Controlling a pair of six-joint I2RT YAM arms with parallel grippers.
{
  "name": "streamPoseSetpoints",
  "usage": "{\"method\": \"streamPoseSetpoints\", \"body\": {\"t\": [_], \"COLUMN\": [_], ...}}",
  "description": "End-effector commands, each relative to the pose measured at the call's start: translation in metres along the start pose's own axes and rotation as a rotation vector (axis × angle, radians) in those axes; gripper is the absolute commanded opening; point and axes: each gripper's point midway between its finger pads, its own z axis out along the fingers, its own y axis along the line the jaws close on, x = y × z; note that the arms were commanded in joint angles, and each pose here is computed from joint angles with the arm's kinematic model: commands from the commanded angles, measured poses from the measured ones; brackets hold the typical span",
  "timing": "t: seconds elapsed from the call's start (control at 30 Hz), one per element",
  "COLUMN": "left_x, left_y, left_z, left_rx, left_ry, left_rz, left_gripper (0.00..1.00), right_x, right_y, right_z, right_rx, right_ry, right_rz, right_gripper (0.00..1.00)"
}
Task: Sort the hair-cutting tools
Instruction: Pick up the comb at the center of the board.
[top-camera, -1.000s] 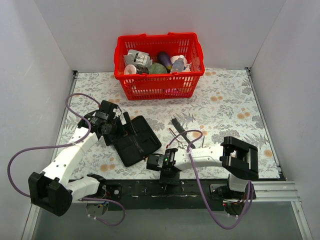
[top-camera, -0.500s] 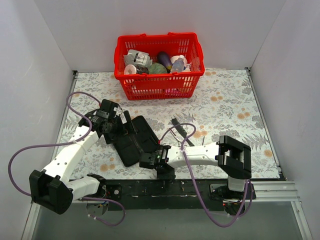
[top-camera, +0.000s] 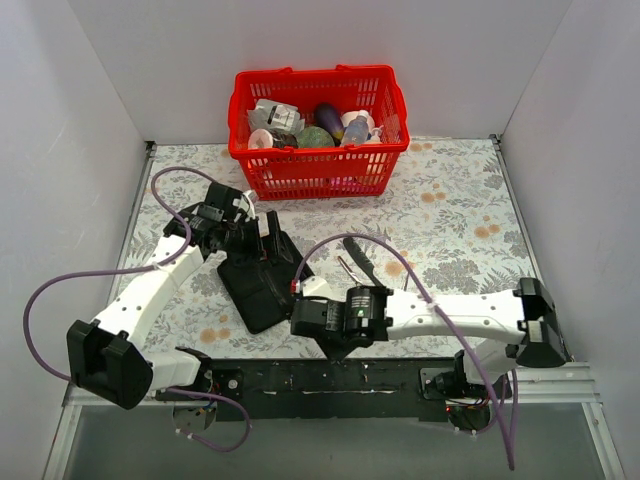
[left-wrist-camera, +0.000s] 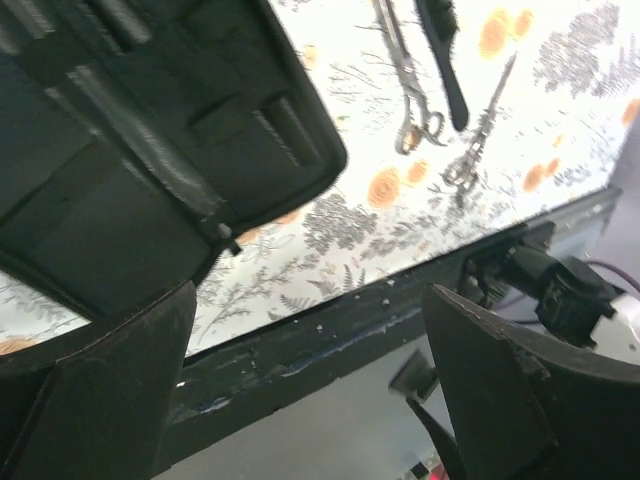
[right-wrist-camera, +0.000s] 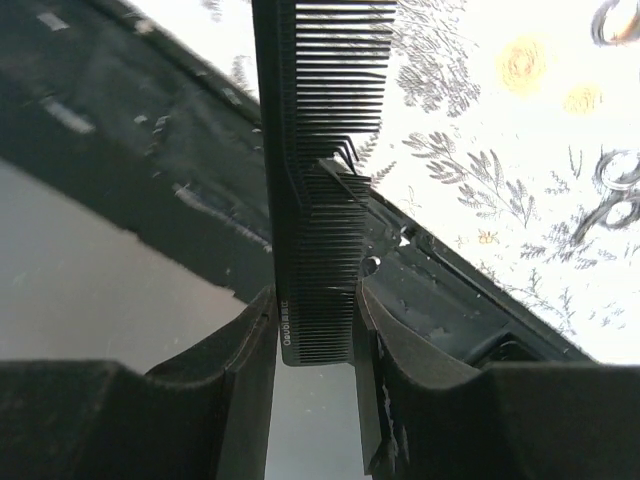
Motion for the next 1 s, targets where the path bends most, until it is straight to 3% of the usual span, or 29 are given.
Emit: {"method": "streamPoseSetpoints", "body": {"t": [0.0, 0.1, 0.27, 0.63, 0.97], "left_x": [0.003, 0.014, 0.036, 0.058, 0.08], "left_y": [-0.04, -0.064, -0.085, -0.099, -0.088], "left_z": [-0.015, -0.026, -0.043, -0.078, -0.076], "left_rx": [0.216, 0.371, 0.544, 0.651, 0.671], "left_ry": [0.021, 0.054, 0.143, 0.199, 0.249], "left_rz": [0.087, 0.105, 0.126, 0.125, 0.094], "left_gripper": [0.98, 0.98, 0.97, 0.82, 0.6], "right_x": [-0.017, -0.027, -0.035, -0.061, -0.07], "right_y": [0.019, 0.022, 0.017, 0.012, -0.011], "right_z": [-0.054, -0.08, -0.087, -0.09, -0.091], "right_rx": [-0.218, -0.279, -0.232, -0.162, -0.12], "right_ry": [-0.068, -0.121, -0.115, -0.181, -0.2], "right_rz": [-0.266, -0.337, -0.412, -0.426, -0.388], "right_gripper": [0.27, 0.29, 0.27, 0.26, 0.26]}}
